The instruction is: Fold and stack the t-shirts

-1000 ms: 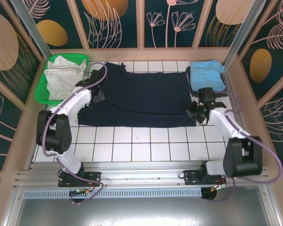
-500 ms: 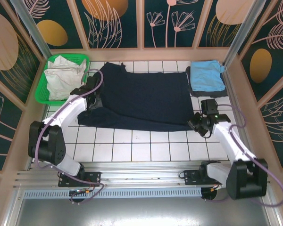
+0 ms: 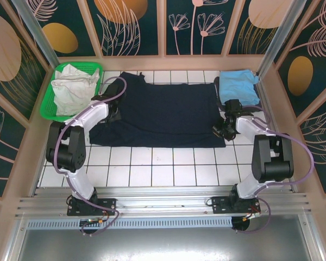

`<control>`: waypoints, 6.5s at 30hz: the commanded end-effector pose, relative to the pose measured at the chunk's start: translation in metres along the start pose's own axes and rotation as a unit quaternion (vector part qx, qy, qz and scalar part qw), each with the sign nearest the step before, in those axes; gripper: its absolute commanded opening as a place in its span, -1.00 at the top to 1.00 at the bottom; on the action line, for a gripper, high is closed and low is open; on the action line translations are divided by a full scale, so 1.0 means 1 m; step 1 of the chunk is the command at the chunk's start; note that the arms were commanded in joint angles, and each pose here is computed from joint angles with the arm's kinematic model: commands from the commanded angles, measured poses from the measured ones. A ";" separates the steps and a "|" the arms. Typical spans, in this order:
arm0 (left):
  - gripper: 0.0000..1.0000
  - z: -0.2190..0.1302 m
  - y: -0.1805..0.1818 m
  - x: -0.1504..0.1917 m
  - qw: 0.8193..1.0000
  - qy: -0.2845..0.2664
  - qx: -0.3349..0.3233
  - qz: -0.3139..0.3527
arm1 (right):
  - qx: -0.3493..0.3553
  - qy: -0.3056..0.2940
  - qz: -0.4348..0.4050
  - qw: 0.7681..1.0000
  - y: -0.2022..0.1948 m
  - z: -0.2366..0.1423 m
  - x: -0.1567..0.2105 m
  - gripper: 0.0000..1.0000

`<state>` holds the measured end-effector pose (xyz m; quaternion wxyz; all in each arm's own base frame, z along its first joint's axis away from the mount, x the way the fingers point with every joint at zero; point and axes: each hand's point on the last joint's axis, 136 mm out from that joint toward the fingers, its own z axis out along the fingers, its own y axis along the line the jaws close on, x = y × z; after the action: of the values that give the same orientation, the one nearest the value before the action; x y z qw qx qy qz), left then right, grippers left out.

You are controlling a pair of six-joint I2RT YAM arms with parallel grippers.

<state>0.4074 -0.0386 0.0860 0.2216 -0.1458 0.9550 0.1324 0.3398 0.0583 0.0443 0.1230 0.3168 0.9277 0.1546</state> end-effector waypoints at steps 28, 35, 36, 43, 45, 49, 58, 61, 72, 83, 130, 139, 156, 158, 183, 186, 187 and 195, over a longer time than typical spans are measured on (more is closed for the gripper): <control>0.61 0.029 0.003 -0.014 0.999 0.023 -0.026 0.000 | 0.065 -0.058 -0.062 0.994 0.005 -0.024 -0.043 0.40; 0.00 0.019 0.005 -0.021 0.999 0.018 -0.028 -0.003 | 0.028 -0.071 -0.112 0.991 0.030 -0.026 -0.015 0.34; -0.02 0.015 0.005 -0.022 1.000 0.016 -0.024 -0.006 | 0.009 -0.065 -0.125 0.990 0.038 -0.022 -0.006 0.34; -0.14 -0.001 -0.003 0.015 0.997 0.019 0.073 -0.023 | -0.032 -0.009 -0.127 0.991 0.034 0.014 0.046 0.49; -0.17 0.009 -0.001 0.039 0.996 0.037 0.078 -0.024 | -0.006 -0.008 -0.119 0.993 0.015 0.018 0.052 0.49; -0.17 0.031 0.012 0.077 0.996 0.067 0.048 -0.024 | 0.026 -0.003 -0.109 0.994 -0.013 0.020 0.061 0.49; -0.19 0.045 0.039 0.123 0.995 0.102 -0.004 -0.015 | 0.024 0.011 -0.083 0.996 -0.033 0.019 0.079 0.52; -0.20 0.037 0.048 0.130 0.995 0.098 -0.008 -0.020 | 0.031 0.018 -0.074 0.997 -0.043 0.014 0.087 0.53; -0.52 0.008 0.051 0.123 0.995 0.074 0.024 -0.066 | -0.133 -0.049 -0.107 0.984 0.042 -0.037 0.058 0.51; -0.45 0.031 0.048 0.158 0.986 0.100 0.034 -0.130 | -0.040 0.006 -0.120 0.992 0.033 0.036 0.074 0.69; 0.66 0.014 -0.022 0.089 0.978 0.077 0.166 -0.099 | -0.068 -0.001 -0.141 0.988 0.042 0.022 0.075 0.62; 0.89 -0.003 -0.024 0.067 0.978 0.055 0.176 -0.096 | -0.065 -0.003 -0.144 0.988 0.041 0.024 0.074 0.62; 1.00 0.004 -0.051 0.032 0.977 0.047 0.193 -0.079 | -0.075 0.000 -0.150 0.986 0.042 0.026 0.077 0.63; 1.00 0.006 -0.059 0.024 0.976 0.047 0.202 -0.072 | -0.074 0.002 -0.151 0.986 0.042 0.026 0.078 0.62; -0.06 -0.013 -0.076 0.027 0.957 0.039 0.276 -0.080 | -0.045 -0.014 -0.211 0.976 0.049 0.014 0.063 0.62; -0.07 -0.010 -0.077 0.057 0.953 0.059 0.286 -0.083 | -0.036 -0.022 -0.220 0.975 0.056 0.013 0.053 0.62; -0.06 -0.007 -0.080 0.064 0.951 0.066 0.291 -0.083 | -0.038 -0.025 -0.223 0.974 0.060 0.013 0.051 0.62; 0.14 -0.009 -0.093 0.067 0.942 0.073 0.318 -0.080 | -0.047 -0.023 -0.228 0.972 0.072 0.013 0.047 0.62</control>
<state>0.3628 -0.1329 0.0326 0.1742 -0.1545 0.9557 -0.1802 0.3498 0.1450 0.0538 0.1969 0.1031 0.9606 0.1666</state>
